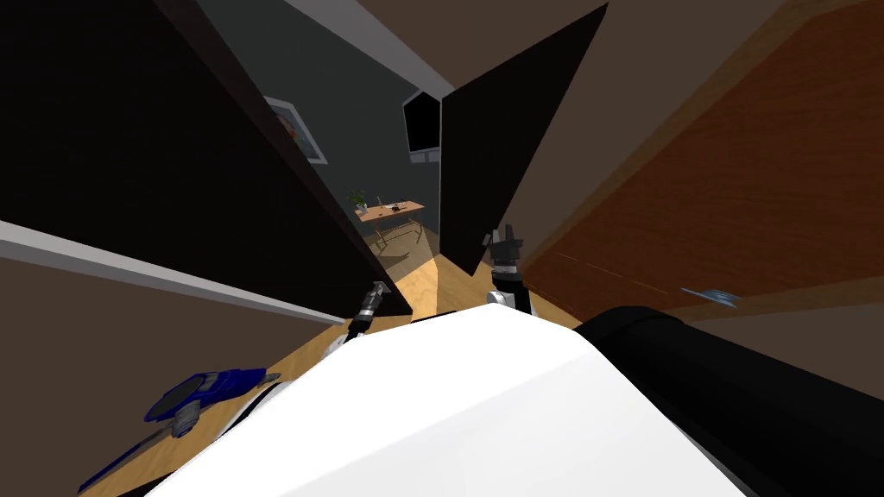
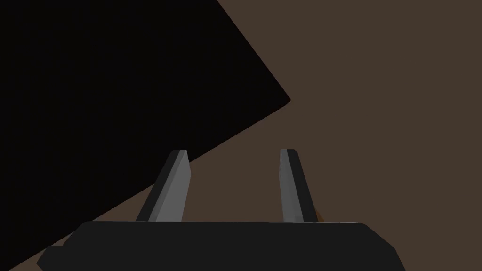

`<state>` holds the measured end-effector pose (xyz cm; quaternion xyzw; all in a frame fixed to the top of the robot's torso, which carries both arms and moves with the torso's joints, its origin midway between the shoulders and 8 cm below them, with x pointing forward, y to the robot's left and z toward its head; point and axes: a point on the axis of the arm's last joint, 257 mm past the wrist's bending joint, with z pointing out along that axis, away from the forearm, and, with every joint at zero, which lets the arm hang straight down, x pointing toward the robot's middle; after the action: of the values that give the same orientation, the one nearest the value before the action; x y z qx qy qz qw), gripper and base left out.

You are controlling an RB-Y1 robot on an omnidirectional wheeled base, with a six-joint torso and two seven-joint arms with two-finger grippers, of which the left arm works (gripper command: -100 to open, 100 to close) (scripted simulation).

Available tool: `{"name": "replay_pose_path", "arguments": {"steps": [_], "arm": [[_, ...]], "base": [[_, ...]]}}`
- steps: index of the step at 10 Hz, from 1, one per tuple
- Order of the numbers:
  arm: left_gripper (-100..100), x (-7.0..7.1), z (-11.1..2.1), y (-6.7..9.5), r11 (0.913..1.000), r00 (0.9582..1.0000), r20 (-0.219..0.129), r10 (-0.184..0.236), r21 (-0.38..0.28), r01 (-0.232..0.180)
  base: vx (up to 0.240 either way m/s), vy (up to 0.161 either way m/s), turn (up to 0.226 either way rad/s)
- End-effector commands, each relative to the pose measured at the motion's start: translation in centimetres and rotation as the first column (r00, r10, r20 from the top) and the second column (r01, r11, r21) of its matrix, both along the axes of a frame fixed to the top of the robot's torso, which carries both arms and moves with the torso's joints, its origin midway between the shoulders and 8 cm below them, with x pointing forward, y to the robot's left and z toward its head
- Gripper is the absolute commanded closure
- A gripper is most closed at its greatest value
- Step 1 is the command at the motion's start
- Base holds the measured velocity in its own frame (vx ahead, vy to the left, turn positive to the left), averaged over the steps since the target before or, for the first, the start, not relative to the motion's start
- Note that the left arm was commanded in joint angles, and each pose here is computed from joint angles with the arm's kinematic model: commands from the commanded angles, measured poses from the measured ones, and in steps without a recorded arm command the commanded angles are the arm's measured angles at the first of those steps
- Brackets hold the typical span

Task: Pull the door open

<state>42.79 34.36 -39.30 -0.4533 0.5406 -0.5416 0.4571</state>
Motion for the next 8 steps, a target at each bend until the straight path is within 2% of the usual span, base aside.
{"name": "replay_pose_path", "arguments": {"steps": [1,4,6,7,8], "arm": [[100,0.8,0.0,-1.1,1.0000,1.0000,-0.003,-0.004,-0.003,0.004],[100,2.2,0.1,-2.0,1.0000,1.0000,-0.005,0.000,-0.002,0.000],[100,2.1,0.0,-2.3,1.0000,1.0000,-0.006,-0.006,-0.005,0.006],[100,0.9,-0.2,-1.5,0.9998,0.9998,-0.008,-0.018,-0.003,0.018],[100,0.9,-0.2,-1.5,0.9998,0.9998,-0.008,-0.018,-0.003,0.018]], "base": [[-0.180,0.117,-0.122],[-0.162,0.137,-0.112],[-0.059,0.041,-0.030],[-0.115,0.024,-0.176],[-0.119,0.028,-0.101]]}}
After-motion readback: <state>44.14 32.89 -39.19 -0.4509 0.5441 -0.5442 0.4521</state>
